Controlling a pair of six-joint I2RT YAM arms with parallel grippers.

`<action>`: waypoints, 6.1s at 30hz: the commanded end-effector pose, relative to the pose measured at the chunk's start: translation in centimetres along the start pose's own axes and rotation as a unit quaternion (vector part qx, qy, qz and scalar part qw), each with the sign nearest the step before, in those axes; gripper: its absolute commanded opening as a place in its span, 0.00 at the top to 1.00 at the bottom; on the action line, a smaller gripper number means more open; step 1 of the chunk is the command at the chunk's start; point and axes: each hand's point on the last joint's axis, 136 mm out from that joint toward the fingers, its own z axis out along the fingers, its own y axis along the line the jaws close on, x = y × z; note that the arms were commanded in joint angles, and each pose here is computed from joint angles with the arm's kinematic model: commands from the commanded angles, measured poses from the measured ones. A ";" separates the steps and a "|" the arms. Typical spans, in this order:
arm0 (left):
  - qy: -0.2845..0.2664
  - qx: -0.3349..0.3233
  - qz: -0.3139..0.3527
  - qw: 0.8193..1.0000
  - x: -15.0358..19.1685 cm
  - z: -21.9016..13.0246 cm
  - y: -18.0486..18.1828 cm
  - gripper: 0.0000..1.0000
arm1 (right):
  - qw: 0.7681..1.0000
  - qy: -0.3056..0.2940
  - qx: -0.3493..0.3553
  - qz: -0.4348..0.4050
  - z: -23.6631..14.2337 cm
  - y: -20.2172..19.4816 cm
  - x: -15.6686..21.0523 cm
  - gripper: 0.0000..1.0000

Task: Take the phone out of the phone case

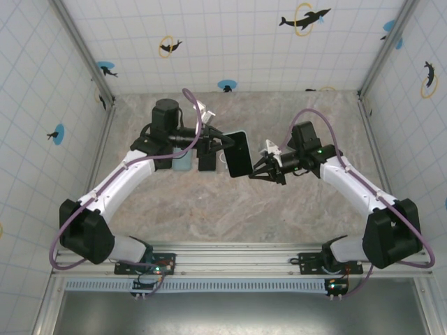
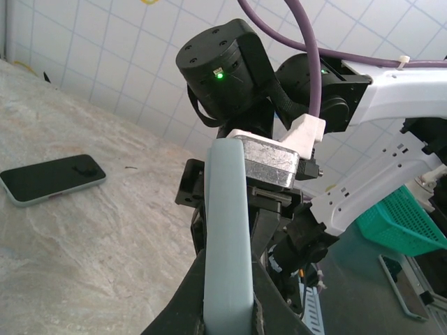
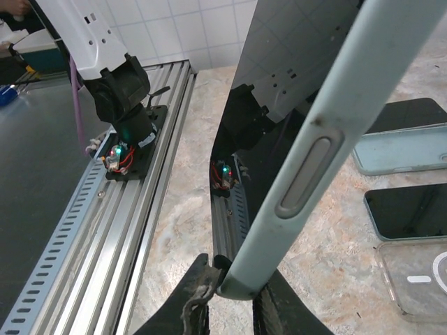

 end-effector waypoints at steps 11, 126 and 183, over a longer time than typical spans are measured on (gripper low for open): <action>-0.009 0.031 0.031 0.999 -1.2 -0.6 -2.4 1.00 | 0.999 0.024 0.024 -0.041 -0.2 -0.6 -0.6 0.90; -0.341 -0.126 -0.480 0.798 -1.7 4.1 3.9 0.38 | 0.702 -0.552 0.207 0.399 -10.0 -9.5 -6.7 1.00; -0.381 -0.062 -0.460 0.800 -6.6 6.5 4.0 0.88 | 0.730 -0.535 0.200 0.374 -8.1 -7.9 -6.7 1.00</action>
